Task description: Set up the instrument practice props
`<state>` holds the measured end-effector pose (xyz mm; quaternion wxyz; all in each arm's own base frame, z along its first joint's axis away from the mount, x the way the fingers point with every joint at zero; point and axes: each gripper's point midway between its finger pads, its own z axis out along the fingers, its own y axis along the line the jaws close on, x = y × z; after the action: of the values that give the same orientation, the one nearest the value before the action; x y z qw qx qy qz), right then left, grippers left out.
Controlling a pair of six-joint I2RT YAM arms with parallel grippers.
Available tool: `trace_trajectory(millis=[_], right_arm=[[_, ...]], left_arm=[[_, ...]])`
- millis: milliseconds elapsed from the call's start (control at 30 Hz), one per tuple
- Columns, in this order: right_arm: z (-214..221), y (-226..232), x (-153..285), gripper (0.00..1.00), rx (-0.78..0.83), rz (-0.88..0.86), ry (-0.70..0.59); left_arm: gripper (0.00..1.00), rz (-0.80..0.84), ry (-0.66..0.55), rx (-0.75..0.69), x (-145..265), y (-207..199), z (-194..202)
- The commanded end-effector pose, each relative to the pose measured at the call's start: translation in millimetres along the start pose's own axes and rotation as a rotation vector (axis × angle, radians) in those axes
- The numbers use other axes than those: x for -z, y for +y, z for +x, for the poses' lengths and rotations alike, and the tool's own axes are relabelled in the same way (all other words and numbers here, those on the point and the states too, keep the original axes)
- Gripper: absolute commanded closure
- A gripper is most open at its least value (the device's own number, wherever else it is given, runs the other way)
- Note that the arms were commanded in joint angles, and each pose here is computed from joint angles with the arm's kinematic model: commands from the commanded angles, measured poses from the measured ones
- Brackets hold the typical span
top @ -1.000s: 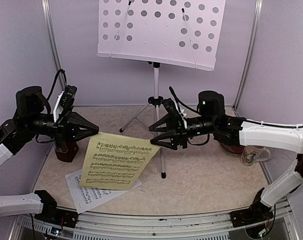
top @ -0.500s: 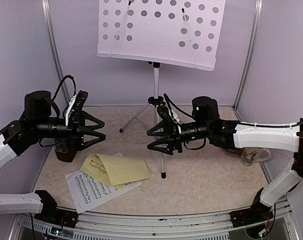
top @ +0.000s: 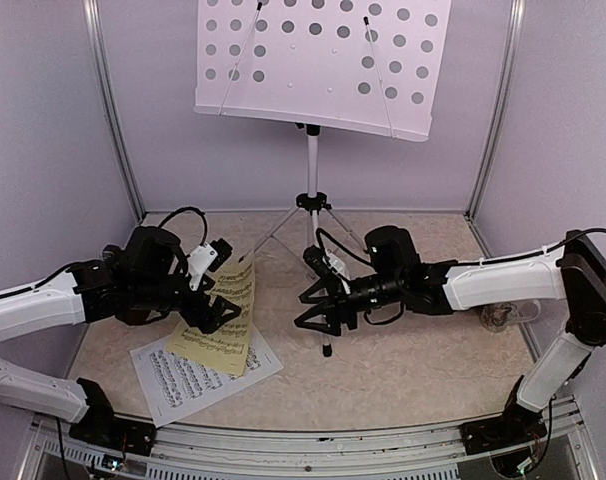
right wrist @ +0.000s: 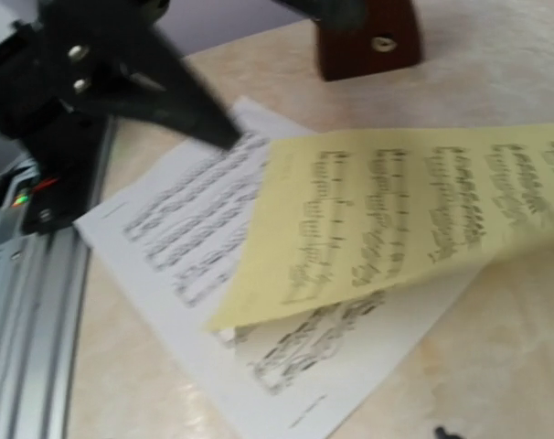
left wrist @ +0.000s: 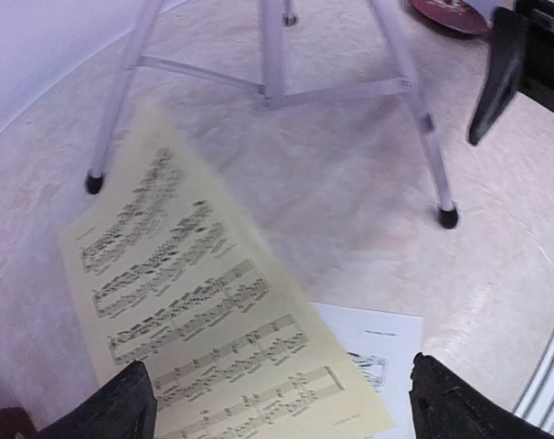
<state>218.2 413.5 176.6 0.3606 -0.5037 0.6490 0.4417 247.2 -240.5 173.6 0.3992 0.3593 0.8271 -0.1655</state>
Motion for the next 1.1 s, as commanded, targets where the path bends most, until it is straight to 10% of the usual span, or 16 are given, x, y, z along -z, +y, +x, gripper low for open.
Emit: trace_trajectory(millis=[0,433,1067], right_arm=[[-18,-21,-5,0.28,-0.003,0.076,-0.051],[-22,-65,-39,0.48,-0.112,0.335,0.002],[53,-135,-146,0.8,-0.133,0.549,0.254]], left_arm=[[0.01,-0.186,-0.127,0.183,0,66,-21],[0.02,-0.331,0.118,0.755,-70,157,62],[0.03,-0.479,0.243,0.835,-84,180,117]])
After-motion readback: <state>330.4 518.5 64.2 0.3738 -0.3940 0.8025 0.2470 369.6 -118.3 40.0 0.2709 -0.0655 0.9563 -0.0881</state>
